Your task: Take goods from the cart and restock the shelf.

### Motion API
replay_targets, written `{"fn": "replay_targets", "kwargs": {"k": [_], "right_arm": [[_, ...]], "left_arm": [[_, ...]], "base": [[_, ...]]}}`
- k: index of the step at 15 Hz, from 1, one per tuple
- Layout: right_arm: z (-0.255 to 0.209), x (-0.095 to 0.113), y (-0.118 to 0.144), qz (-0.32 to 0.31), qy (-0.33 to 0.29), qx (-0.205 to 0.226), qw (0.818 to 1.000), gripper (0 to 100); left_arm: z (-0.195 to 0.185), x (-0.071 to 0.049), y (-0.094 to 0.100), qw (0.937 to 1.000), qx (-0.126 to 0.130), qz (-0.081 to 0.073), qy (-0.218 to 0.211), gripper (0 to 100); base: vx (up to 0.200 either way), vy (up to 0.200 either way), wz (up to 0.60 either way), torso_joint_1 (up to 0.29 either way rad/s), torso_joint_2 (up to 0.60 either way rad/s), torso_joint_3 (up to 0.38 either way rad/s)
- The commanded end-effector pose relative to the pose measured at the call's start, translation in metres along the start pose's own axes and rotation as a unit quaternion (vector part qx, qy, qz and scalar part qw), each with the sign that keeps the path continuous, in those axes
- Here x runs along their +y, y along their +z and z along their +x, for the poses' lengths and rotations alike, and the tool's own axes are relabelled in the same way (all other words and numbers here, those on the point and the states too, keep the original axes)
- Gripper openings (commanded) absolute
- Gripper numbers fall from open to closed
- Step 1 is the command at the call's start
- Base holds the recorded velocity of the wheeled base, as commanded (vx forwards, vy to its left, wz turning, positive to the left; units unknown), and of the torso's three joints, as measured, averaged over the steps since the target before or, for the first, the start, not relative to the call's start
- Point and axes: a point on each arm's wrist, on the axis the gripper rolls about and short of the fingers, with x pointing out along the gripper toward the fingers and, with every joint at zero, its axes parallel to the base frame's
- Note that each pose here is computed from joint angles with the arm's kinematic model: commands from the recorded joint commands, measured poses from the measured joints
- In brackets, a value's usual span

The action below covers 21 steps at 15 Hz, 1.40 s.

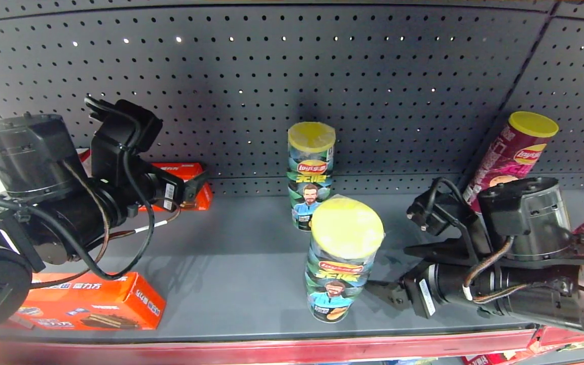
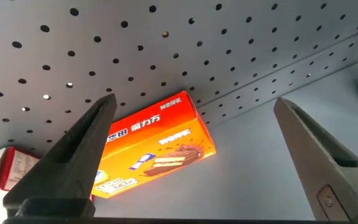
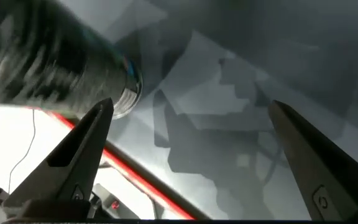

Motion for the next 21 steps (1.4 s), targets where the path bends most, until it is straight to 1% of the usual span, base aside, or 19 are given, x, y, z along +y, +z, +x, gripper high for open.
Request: {"fn": "replay_targets", "kwargs": {"k": [1,8,16,20,21], "right_arm": [[0.010,0.002,0.003,-0.002,0.004,0.000,1.000,100],[0.017,0.008,0.007,-0.005,0.011,-0.006,1.000,100],[0.020,0.013,0.006,-0.010,0.019,-0.001,1.000,100],[0.020,0.013,0.006,-0.010,0.018,-0.002,1.000,100],[0.018,0.012,0.006,-0.008,0.015,-0.010,1.000,100]], "left_arm": [[0.000,0.000,0.000,1.0000,-0.001,0.000,0.001,100],[0.000,0.000,0.000,1.0000,-0.001,0.000,0.001,100],[0.000,0.000,0.000,1.0000,-0.001,0.000,0.000,100],[0.000,0.000,0.000,1.0000,0.000,0.000,0.000,100],[-0.001,0.000,0.000,1.0000,-0.001,0.000,0.001,100]], "base": [[0.000,0.000,0.00,0.000,0.00,0.000],[0.000,0.000,0.00,0.000,0.00,0.000],[0.000,0.000,0.00,0.000,0.00,0.000],[0.000,0.000,0.00,0.000,0.00,0.000],[0.000,0.000,0.00,0.000,0.00,0.000]]}}
